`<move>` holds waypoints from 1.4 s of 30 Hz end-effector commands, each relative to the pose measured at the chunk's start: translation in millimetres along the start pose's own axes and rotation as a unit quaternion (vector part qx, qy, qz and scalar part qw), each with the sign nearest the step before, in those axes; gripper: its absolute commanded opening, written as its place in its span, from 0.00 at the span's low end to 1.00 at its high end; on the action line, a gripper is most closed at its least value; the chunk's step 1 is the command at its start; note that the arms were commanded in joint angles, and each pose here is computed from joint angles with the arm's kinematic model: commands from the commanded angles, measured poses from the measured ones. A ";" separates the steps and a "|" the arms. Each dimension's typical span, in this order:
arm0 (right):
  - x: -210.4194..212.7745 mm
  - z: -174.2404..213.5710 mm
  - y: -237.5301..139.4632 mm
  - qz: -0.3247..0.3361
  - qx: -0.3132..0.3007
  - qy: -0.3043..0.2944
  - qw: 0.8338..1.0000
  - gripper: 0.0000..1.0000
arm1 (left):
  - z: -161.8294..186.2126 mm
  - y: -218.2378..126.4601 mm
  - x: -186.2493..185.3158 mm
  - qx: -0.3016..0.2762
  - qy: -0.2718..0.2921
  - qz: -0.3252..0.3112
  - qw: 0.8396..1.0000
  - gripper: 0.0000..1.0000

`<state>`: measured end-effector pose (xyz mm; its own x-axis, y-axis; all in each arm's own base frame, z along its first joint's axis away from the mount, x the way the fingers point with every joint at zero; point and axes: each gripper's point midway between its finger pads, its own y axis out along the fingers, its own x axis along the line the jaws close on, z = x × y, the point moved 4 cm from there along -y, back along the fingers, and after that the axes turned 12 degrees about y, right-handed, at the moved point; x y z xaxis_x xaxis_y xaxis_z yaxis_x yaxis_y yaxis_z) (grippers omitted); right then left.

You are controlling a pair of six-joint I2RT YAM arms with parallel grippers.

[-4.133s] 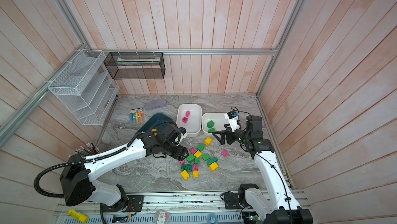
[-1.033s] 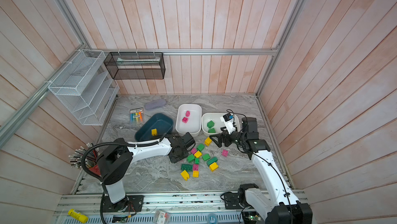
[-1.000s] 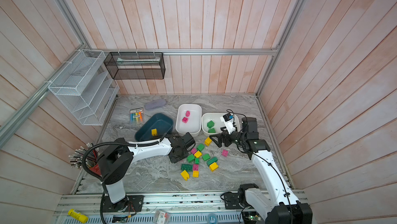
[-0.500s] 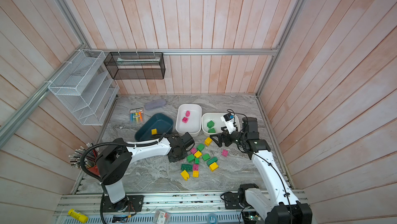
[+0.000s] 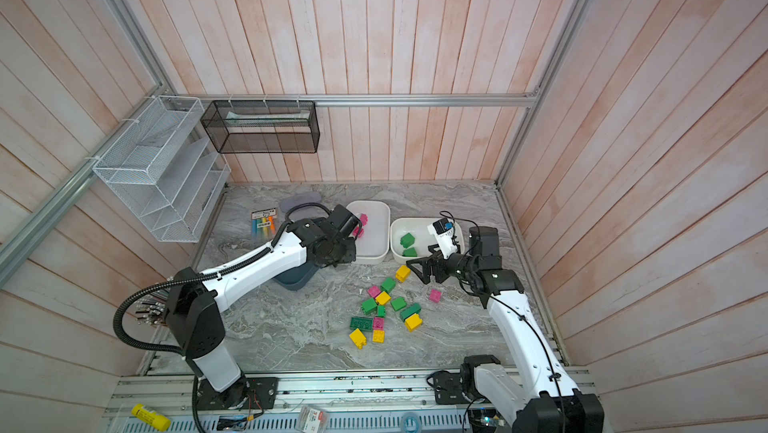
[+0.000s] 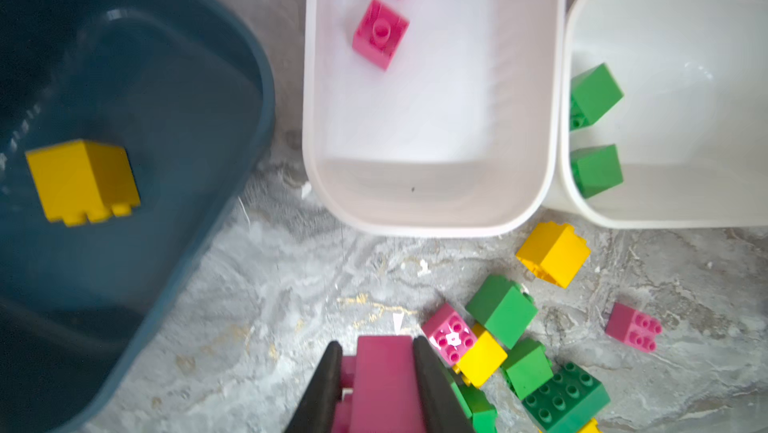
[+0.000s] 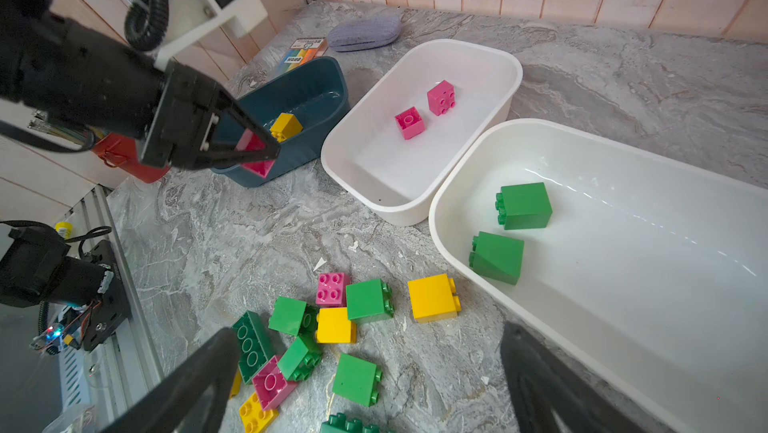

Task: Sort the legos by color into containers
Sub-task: 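Carry the pink brick over the smaller white tub and release it, then move the open left gripper back over a pink brick in the pile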

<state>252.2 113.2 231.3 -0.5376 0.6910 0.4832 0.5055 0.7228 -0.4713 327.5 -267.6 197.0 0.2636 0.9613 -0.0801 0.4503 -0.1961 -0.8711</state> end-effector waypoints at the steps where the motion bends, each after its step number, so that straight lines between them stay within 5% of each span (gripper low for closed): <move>1: 4.4 -10.5 -4.6 -0.005 -0.017 -0.009 1.000 0.98 | -29.4 25.1 -0.7 -0.022 0.071 0.008 0.997 0.26; 8: 1.3 -15.8 -4.3 0.003 -0.021 -0.010 1.000 0.98 | -73.6 79.3 -7.0 -0.038 0.100 0.004 0.994 0.26; 19: -2.9 -16.0 -3.0 0.007 -0.017 -0.007 1.000 0.98 | -127.6 133.6 33.4 -0.083 0.119 -0.174 0.974 0.26; 27: -7.0 -17.5 -1.5 0.009 -0.014 -0.005 1.000 0.98 | -126.7 157.4 33.3 -0.074 0.119 -0.143 0.980 0.38; 36: -5.7 -18.5 -2.3 0.006 -0.014 -0.004 1.000 0.98 | -138.3 89.5 12.7 -0.103 0.107 -0.088 0.985 0.60; 42: -3.4 -16.4 -4.3 0.004 -0.013 -0.003 1.000 0.98 | -97.0 29.8 -16.8 -0.080 0.114 -0.019 0.990 0.68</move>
<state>264.9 108.5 235.0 -0.5264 0.7026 0.4788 0.5250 0.7116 -0.4670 457.1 -301.6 188.7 0.3760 0.9120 0.1641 0.6223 -0.1173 -0.7739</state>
